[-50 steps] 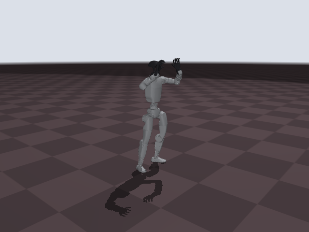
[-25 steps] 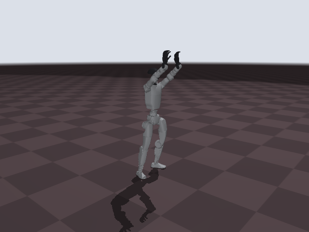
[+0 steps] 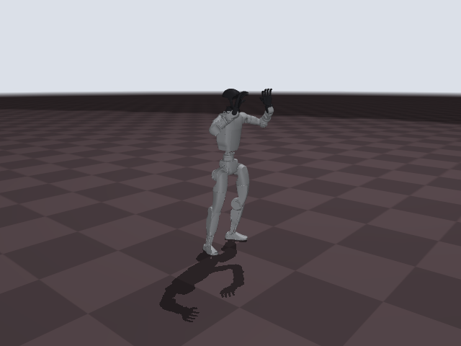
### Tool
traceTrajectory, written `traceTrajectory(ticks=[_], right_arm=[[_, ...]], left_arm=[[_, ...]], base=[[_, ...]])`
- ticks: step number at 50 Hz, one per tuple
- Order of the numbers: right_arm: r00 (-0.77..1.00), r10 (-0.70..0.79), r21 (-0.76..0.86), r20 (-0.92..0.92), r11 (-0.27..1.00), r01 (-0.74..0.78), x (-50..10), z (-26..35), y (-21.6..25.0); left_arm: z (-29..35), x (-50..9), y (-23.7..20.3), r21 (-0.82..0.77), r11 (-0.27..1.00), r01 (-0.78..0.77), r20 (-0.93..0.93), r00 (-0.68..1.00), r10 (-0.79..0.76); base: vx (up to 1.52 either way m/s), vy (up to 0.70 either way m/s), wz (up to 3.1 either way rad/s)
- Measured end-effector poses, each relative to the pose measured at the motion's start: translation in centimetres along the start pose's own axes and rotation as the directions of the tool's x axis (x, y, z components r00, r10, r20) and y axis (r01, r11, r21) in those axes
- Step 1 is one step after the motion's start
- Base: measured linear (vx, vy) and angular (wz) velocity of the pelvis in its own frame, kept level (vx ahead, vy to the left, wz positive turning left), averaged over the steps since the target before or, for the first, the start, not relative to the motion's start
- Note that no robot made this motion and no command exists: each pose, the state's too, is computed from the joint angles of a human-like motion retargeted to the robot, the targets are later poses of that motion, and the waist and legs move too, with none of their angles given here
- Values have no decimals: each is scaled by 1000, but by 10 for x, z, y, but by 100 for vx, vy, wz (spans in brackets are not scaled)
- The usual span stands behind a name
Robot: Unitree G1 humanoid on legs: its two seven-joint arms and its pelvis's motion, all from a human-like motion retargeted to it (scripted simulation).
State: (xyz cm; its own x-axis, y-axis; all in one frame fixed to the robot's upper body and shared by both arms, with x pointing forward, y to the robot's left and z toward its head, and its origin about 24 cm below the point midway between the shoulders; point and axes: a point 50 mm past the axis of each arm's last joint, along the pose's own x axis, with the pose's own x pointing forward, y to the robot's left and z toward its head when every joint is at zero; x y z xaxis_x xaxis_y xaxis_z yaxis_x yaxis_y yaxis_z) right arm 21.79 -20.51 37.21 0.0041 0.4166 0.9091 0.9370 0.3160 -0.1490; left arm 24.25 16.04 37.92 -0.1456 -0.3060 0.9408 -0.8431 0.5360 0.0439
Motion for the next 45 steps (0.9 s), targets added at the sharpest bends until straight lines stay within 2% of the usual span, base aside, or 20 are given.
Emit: traceTrajectory(ticks=[6,16,45], right_arm=[[998,59,-27,-27,998,-60,-29,3,0],[996,56,-57,-68,997,-60,-44,0,-3],[996,64,-38,-57,997,-66,-47,6,-3]], left_arm=[[9,-28,2,-89,996,-17,-64,998,11],[6,-47,5,-45,999,-10,-107,994,5],[8,-47,3,-38,999,-14,-105,994,10]], base=[[0,0,0],[0,0,0],[0,0,0]])
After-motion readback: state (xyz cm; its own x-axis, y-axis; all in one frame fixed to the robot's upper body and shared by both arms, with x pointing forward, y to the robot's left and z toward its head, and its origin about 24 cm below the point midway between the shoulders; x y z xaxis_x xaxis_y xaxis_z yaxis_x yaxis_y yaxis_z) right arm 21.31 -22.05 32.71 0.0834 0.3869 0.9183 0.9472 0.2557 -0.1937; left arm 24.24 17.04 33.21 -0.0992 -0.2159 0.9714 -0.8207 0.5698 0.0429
